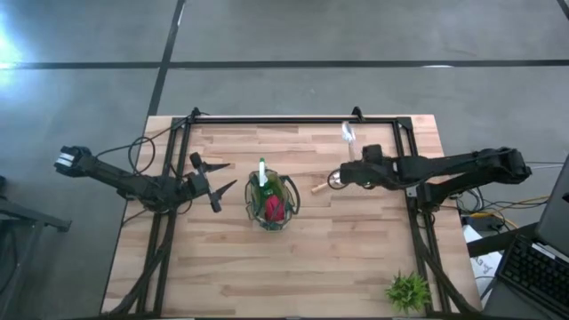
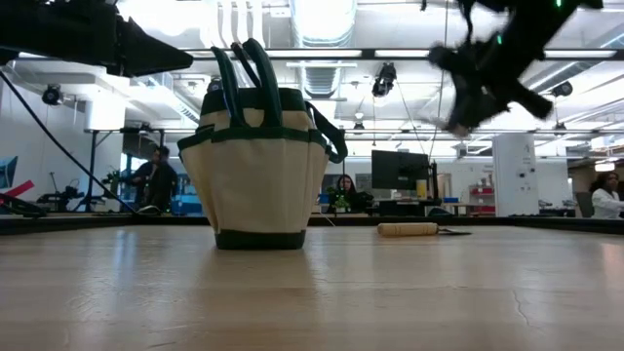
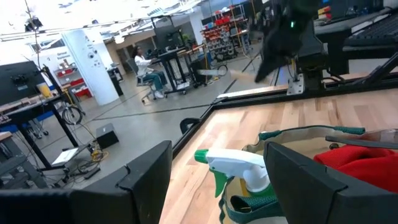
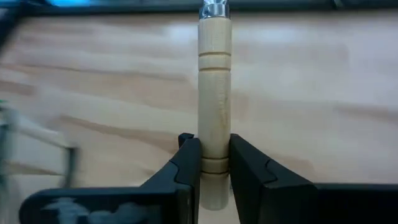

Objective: Pick & Place Garden tools in Gardening bag
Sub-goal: Put the right brown trowel into the gardening bag

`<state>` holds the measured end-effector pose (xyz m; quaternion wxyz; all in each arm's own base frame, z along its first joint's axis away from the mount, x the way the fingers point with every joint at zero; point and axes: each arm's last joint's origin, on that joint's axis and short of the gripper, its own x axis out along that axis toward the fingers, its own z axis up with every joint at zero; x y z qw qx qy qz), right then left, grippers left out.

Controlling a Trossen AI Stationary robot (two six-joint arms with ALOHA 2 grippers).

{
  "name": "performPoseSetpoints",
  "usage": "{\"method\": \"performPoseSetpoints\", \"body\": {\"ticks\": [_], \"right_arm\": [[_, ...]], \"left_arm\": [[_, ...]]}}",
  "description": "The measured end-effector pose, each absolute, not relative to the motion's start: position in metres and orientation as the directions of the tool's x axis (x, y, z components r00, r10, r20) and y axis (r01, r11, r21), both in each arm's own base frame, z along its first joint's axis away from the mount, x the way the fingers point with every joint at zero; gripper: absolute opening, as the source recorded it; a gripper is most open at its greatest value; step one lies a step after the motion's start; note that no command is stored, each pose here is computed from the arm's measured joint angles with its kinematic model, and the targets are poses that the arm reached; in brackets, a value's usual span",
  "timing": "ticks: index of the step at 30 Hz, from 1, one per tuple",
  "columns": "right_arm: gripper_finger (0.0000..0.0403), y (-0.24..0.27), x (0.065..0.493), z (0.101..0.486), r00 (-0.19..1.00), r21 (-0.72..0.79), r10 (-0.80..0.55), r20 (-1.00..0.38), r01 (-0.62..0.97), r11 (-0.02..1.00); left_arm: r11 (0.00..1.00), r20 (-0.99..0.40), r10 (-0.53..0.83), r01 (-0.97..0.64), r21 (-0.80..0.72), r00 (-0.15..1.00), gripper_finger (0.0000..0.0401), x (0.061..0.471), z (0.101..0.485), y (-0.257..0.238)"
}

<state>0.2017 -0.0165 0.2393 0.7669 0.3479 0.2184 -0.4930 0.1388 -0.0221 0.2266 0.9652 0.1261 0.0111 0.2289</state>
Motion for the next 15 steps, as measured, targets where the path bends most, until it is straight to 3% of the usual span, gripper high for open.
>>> {"method": "performPoseSetpoints", "body": {"ticks": [10, 15], "right_arm": [[0.0048, 0.01, 0.239, 0.307, 0.66, 0.215, -0.559, -0.502, 0.722, 0.658], [0.0048, 0.028, 0.265, 0.32, 0.741, 0.121, -0.512, -0.434, 0.611, 0.782]], "left_arm": [[0.897, 0.051, 0.424, -0.427, 0.116, 0.904, 0.0252, 0.14, 0.229, -0.02], [0.943, 0.097, 0.326, -0.33, 0.037, 0.94, 0.0236, 0.145, 0.244, -0.015]]}}
